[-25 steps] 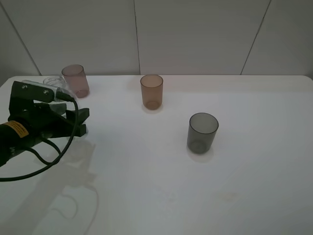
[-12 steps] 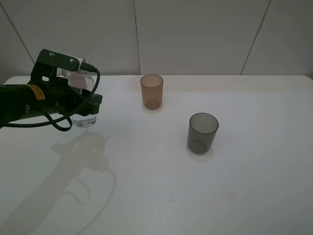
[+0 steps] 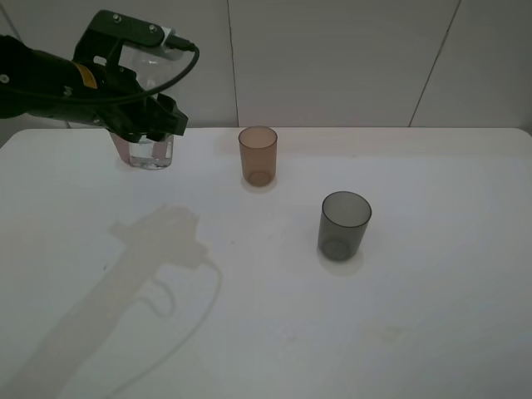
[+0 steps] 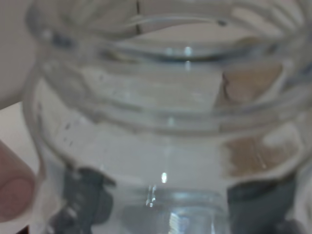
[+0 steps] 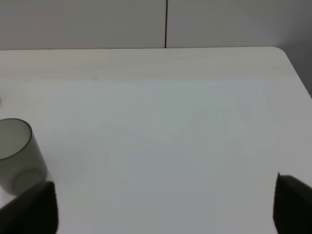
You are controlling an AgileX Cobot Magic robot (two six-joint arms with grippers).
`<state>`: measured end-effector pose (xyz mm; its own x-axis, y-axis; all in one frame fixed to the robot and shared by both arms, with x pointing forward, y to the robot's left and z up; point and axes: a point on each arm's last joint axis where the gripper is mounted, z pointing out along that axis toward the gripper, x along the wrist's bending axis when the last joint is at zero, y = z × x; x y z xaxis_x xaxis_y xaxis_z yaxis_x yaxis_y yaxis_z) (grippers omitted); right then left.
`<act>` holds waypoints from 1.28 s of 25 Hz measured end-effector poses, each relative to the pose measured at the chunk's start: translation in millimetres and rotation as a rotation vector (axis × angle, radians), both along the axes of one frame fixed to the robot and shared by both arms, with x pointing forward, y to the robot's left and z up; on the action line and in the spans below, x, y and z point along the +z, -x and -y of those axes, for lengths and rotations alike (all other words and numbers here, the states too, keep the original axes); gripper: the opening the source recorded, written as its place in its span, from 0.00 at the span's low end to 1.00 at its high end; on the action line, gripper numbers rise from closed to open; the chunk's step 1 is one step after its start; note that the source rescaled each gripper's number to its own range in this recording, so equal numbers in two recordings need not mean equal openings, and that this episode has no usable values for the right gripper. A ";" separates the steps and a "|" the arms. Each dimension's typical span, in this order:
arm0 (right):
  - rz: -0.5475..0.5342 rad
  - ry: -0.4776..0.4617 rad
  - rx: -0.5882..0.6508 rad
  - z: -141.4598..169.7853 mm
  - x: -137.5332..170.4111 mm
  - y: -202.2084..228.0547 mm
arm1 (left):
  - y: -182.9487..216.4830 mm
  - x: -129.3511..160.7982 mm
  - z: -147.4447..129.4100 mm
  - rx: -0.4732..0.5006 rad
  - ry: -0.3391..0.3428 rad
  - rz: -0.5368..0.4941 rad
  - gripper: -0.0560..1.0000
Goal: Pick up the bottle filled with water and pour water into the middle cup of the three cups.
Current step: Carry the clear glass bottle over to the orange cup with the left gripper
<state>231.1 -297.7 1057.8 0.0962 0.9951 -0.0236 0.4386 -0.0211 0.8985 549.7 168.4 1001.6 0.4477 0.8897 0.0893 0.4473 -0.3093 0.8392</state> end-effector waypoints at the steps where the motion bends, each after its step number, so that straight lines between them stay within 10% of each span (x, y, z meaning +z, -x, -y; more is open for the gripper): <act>1: 0.000 0.000 0.000 0.0 0.0 0.0 | -0.4 0.3 0.2 -0.011 -0.015 0.008 0.08; 32: 0.000 0.000 0.000 0.0 0.0 0.0 | -80.9 -34.0 53.0 -0.266 -0.547 0.054 0.08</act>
<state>231.1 -297.7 1057.8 0.0962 0.9951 -0.0236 0.4386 -0.0211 0.8985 630.6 115.4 967.6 0.6302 0.5669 0.5305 0.2569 -0.7971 0.5465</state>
